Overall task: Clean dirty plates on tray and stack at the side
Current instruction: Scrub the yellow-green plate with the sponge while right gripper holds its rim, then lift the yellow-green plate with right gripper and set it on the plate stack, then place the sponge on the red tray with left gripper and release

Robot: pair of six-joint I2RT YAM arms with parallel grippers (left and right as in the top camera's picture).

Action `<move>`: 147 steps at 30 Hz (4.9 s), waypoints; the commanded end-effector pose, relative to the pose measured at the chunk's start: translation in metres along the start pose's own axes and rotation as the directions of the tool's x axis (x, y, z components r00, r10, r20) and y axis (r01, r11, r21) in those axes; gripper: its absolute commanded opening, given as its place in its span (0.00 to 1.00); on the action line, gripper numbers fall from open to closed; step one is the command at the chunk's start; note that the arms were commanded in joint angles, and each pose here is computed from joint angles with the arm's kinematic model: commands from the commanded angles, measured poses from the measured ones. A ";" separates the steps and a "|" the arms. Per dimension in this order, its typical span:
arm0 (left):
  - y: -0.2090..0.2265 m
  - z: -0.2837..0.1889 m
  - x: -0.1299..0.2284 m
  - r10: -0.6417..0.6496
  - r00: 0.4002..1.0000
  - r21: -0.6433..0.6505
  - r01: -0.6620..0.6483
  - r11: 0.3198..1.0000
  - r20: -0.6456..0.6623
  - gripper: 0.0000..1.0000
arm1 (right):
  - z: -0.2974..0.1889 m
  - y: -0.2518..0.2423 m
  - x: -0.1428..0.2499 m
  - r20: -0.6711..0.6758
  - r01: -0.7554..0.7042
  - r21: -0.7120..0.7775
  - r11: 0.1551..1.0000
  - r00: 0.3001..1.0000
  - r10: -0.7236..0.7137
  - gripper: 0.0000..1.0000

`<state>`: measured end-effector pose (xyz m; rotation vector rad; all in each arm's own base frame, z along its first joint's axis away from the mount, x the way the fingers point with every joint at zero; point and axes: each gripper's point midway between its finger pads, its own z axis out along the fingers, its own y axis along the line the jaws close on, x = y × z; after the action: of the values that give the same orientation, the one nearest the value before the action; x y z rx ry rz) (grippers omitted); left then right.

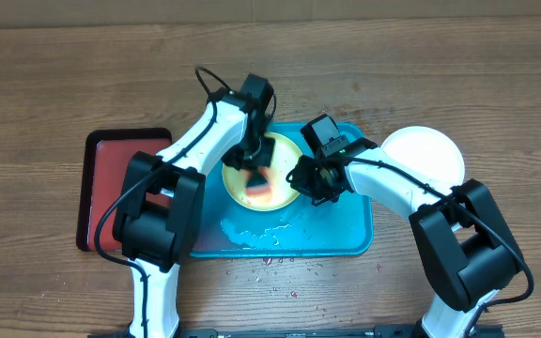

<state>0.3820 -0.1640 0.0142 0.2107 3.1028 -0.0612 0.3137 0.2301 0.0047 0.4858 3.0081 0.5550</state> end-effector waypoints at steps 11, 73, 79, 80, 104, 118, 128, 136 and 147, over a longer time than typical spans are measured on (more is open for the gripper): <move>-0.032 0.002 -0.019 0.270 0.960 0.153 -0.277 0.949 0.068 0.04 | 0.011 -0.011 0.013 -0.050 0.030 0.029 0.999 0.998 -0.028 0.04; 0.054 -0.248 0.063 -0.046 0.982 0.057 0.036 0.998 0.181 0.04 | -0.190 0.022 -0.009 0.505 0.226 0.660 0.717 0.573 -0.645 0.04; 0.067 -0.239 0.074 -0.094 0.969 0.089 0.076 0.993 0.229 0.04 | -0.228 0.032 -0.010 0.569 0.091 0.759 0.645 0.390 -0.724 0.04; 0.071 -0.237 0.072 -0.111 0.965 0.097 0.090 0.991 0.238 0.05 | -0.239 0.035 -0.009 0.580 0.052 0.774 0.632 0.343 -0.739 0.04; 0.143 -0.251 0.081 -0.261 0.888 -0.009 0.285 0.958 0.379 0.04 | -0.154 -0.040 -0.034 0.283 0.031 0.234 0.972 0.954 -0.099 0.04; 0.174 -0.215 0.094 -0.327 0.892 -0.074 0.366 0.928 0.311 0.04 | -0.190 -0.242 -0.104 0.347 -0.430 0.119 0.895 0.863 0.368 0.04; 0.177 -0.194 0.099 -0.344 0.896 -0.080 0.379 0.922 0.280 0.04 | -0.163 -0.268 -0.091 0.355 -0.464 0.165 0.870 0.851 0.387 0.45; 0.217 -0.181 0.124 -0.456 0.860 -0.096 0.486 0.869 0.227 0.04 | -0.181 -0.202 -0.086 0.204 -0.252 0.040 0.967 0.949 0.239 0.81; 0.245 -0.077 0.113 -0.425 0.840 -0.104 0.482 0.870 0.338 0.25 | -0.161 -0.117 -0.071 0.164 0.025 0.052 0.998 0.986 -0.034 0.92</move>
<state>0.3043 0.0952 0.0990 -0.5529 2.7586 0.1501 0.3264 0.0350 0.1033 0.5502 2.8885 0.4148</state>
